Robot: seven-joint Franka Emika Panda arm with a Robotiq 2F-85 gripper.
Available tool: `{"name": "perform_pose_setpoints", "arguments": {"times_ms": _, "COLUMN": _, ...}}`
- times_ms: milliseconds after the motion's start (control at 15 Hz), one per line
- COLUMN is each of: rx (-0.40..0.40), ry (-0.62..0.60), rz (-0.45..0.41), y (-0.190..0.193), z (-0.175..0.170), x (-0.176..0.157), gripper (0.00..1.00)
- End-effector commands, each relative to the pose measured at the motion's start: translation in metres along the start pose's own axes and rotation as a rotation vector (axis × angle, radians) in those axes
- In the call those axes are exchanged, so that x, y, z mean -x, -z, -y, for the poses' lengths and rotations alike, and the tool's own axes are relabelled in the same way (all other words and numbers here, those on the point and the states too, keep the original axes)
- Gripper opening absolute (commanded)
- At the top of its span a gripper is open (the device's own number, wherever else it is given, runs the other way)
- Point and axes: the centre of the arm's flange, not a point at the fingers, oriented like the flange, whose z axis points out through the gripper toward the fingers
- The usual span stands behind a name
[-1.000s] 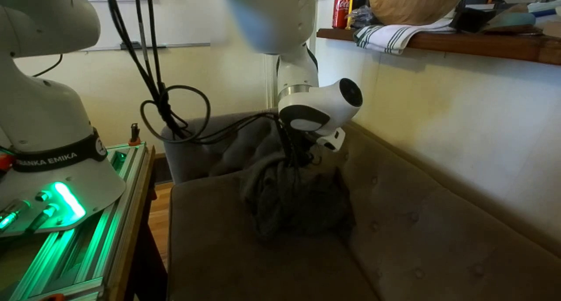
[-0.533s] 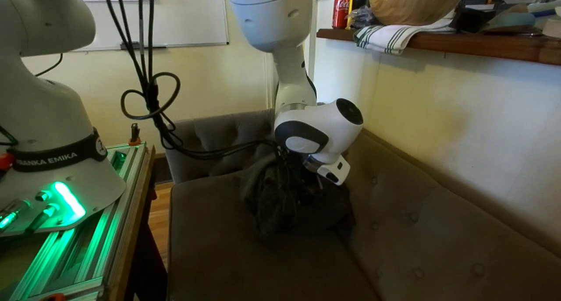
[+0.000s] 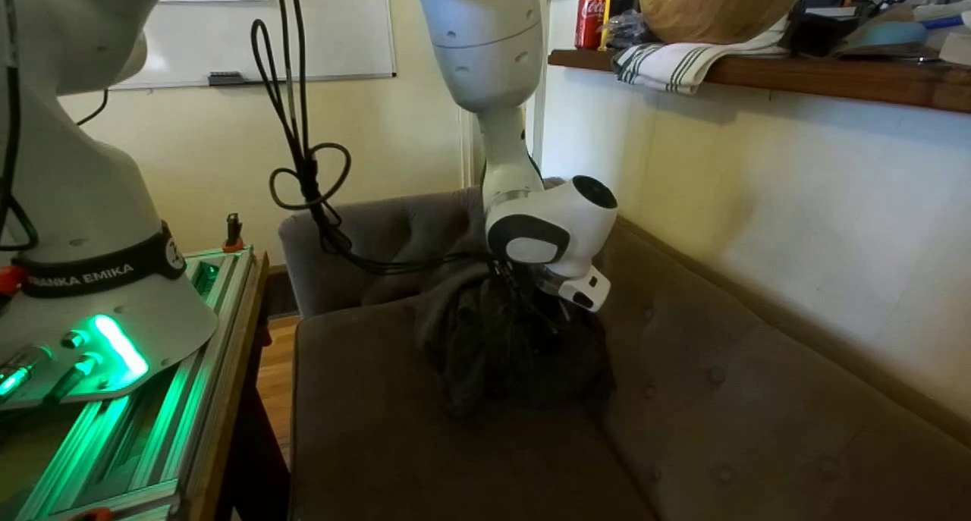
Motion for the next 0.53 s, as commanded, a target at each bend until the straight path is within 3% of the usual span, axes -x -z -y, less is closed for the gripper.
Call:
{"name": "perform_pose_setpoints", "arguments": {"times_ms": 0, "rx": -0.176, "ry": -0.021, "rz": -0.053, "y": -0.018, "z": 0.018, "x": -0.025, "gripper": 1.00}}
{"name": "perform_pose_setpoints", "arguments": {"times_ms": 267, "rx": -0.297, "ry": -0.073, "rz": -0.038, "y": -0.034, "z": 0.021, "x": -0.031, "gripper": 1.00}}
{"name": "perform_pose_setpoints", "arguments": {"times_ms": 467, "rx": -0.314, "ry": -0.117, "rz": 0.027, "y": -0.048, "z": 0.010, "x": -0.028, "gripper": 1.00}}
